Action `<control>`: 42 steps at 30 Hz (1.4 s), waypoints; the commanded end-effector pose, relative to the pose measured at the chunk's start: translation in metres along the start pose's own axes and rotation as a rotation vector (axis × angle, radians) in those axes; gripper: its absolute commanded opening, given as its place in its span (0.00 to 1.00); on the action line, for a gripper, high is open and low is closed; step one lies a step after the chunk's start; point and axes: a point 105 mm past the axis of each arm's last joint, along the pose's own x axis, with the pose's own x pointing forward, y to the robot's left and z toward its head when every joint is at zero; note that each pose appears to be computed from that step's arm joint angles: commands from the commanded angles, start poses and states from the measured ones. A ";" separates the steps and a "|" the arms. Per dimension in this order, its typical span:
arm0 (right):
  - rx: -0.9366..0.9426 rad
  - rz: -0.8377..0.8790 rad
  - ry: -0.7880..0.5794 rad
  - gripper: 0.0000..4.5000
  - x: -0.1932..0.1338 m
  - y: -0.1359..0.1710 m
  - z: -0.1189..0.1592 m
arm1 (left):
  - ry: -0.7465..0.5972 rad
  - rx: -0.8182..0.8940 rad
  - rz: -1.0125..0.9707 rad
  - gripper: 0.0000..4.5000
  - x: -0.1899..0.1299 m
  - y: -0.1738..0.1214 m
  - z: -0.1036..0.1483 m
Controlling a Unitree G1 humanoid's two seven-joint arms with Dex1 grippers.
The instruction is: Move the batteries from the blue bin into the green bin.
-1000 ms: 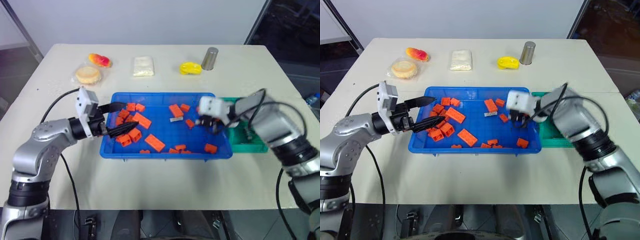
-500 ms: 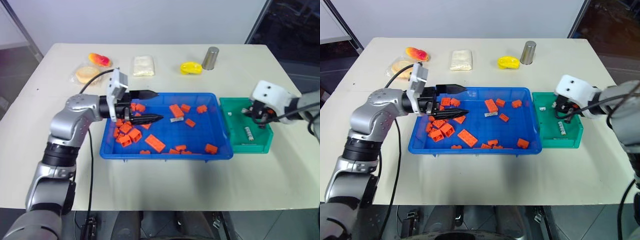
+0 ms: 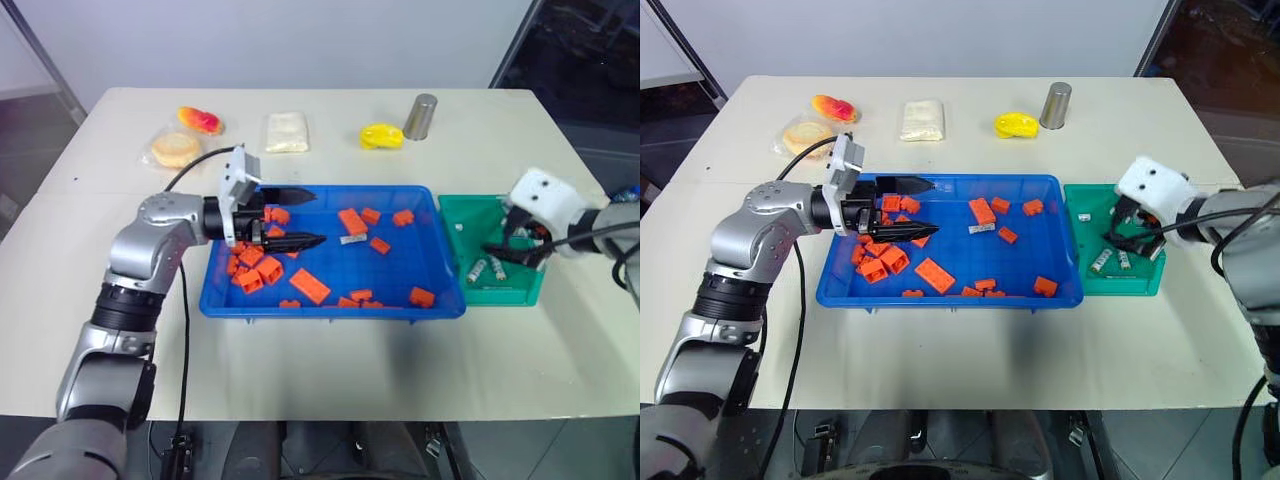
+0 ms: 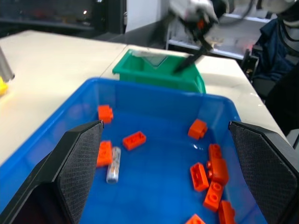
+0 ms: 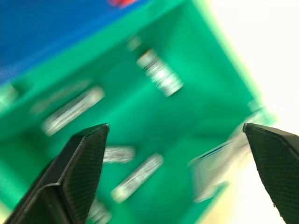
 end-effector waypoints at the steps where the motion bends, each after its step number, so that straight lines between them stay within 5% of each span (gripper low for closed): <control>1: 0.116 0.011 -0.209 0.99 0.001 0.000 0.047 | 0.006 0.047 0.098 1.00 -0.023 0.007 0.012; 5: 0.271 0.204 -0.335 0.99 0.023 0.047 0.073 | 0.094 0.047 0.215 1.00 -0.058 0.010 0.002; 13: 0.379 0.403 -0.323 0.99 0.050 0.109 0.069 | 0.114 0.027 0.319 1.00 -0.082 -0.001 -0.001; 28: 0.478 0.324 -0.216 0.99 0.115 0.124 0.067 | 0.101 -0.002 0.375 1.00 -0.076 -0.016 -0.009; 42: 0.530 0.226 -0.158 0.99 0.138 0.115 0.060 | 0.093 -0.009 0.391 1.00 -0.071 -0.018 -0.013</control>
